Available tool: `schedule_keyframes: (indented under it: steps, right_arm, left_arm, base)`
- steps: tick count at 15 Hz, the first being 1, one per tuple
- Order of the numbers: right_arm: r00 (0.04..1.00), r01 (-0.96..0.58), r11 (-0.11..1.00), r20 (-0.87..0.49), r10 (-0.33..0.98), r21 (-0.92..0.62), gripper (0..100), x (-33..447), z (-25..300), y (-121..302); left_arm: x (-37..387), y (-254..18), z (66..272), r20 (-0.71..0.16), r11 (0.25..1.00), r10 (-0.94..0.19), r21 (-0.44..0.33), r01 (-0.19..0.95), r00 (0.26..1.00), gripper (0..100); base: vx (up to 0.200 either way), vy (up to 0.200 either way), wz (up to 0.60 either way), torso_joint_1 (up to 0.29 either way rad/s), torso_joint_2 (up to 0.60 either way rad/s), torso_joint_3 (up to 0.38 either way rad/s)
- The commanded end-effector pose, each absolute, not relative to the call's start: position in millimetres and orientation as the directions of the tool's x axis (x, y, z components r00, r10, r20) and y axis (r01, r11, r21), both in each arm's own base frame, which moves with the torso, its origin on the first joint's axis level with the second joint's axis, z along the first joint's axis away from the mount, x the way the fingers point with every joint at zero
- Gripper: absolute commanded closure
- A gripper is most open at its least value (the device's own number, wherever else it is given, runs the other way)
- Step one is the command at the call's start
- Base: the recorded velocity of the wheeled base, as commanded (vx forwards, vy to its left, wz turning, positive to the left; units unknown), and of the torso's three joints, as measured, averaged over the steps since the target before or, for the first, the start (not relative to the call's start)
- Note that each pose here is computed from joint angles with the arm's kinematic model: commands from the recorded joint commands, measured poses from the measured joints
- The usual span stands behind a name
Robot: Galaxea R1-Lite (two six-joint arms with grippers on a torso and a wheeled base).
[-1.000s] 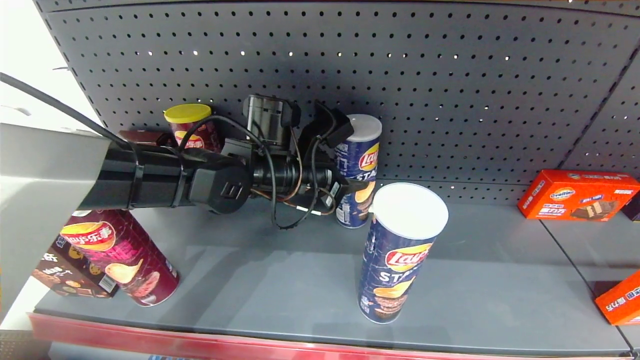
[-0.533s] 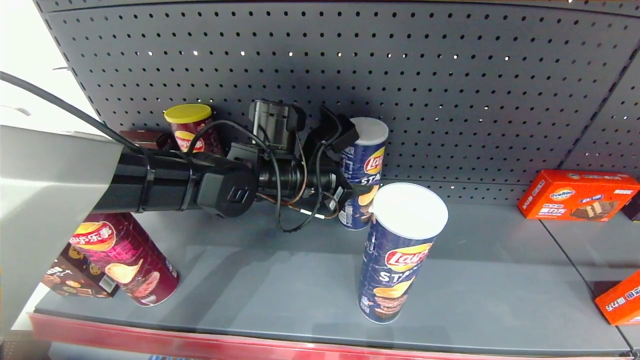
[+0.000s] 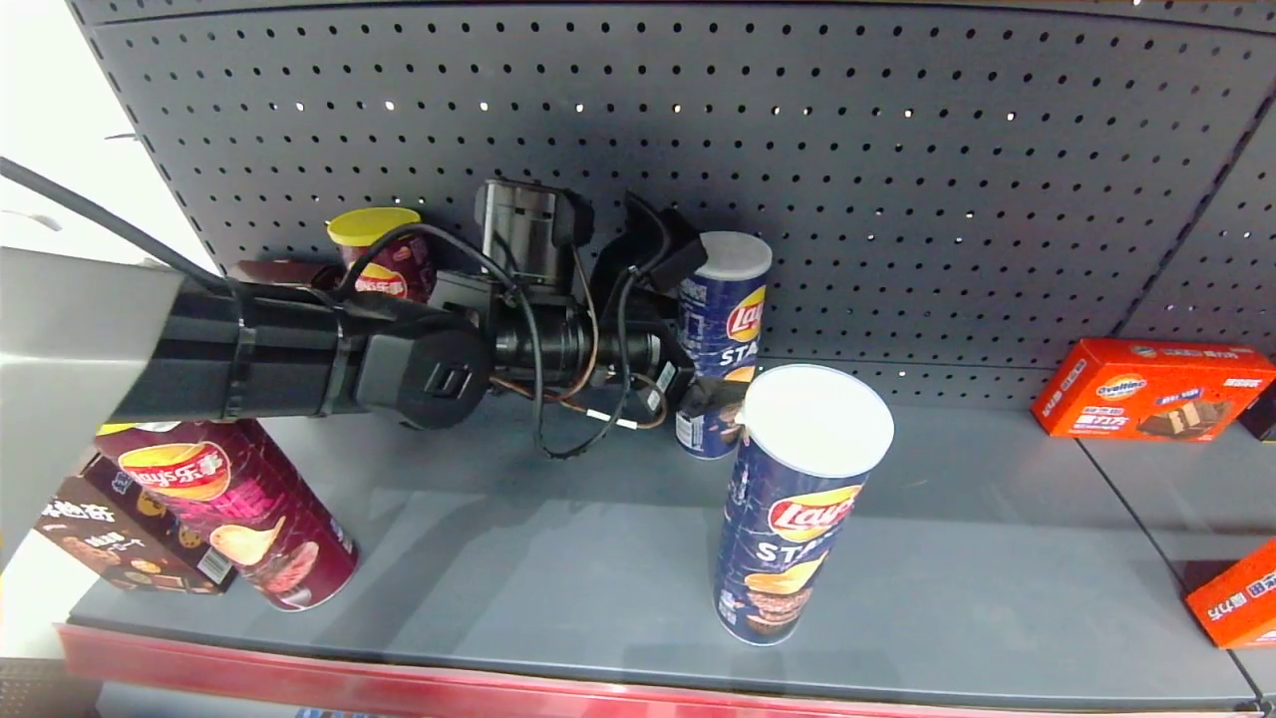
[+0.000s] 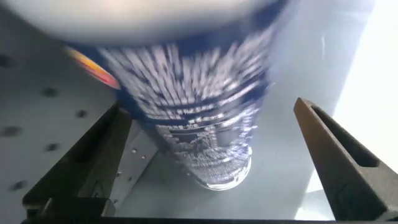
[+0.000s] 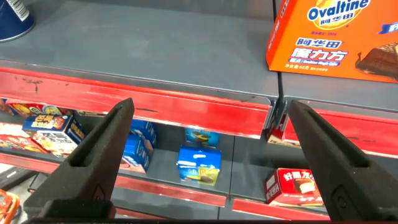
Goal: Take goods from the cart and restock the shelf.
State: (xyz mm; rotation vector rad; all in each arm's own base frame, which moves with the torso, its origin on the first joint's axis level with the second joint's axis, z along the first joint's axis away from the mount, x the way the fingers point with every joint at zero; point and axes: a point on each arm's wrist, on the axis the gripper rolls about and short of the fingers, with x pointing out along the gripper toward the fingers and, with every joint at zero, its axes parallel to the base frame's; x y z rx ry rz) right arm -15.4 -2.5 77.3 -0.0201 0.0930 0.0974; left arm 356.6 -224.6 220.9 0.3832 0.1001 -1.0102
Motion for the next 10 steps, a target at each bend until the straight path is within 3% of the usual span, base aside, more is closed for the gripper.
schedule_keyframes:
  steps: [1, 7, 10]
  right_arm:
    - [0.991, -0.098, 0.995, -0.095, 0.096, -0.016, 0, -15.3, 77.3, -2.5]
    - [0.991, -0.098, 0.995, -0.095, 0.096, -0.016, 0, -15.3, 77.3, -2.5]
    - [0.991, -0.098, 0.995, -0.095, 0.096, -0.016, 0, -15.3, 77.3, -2.5]
  left_arm:
    - [342.1, -215.8, 241.8, -0.202, 0.486, -0.809, 0.296, 0.822, 0.551, 0]
    - [319.7, -201.2, 209.2, -0.207, 0.526, -0.778, 0.3, 0.796, 0.593, 0]
    - [323.3, -201.0, 206.3, -0.205, 0.574, -0.737, 0.314, 0.756, 0.644, 0]
  base:
    - [0.0, 0.0, 0.0, 0.0, 0.0, 0.0]
    - [0.0, 0.0, 0.0, 0.0, 0.0, 0.0]
    - [0.0, 0.0, 0.0, 0.0, 0.0, 0.0]
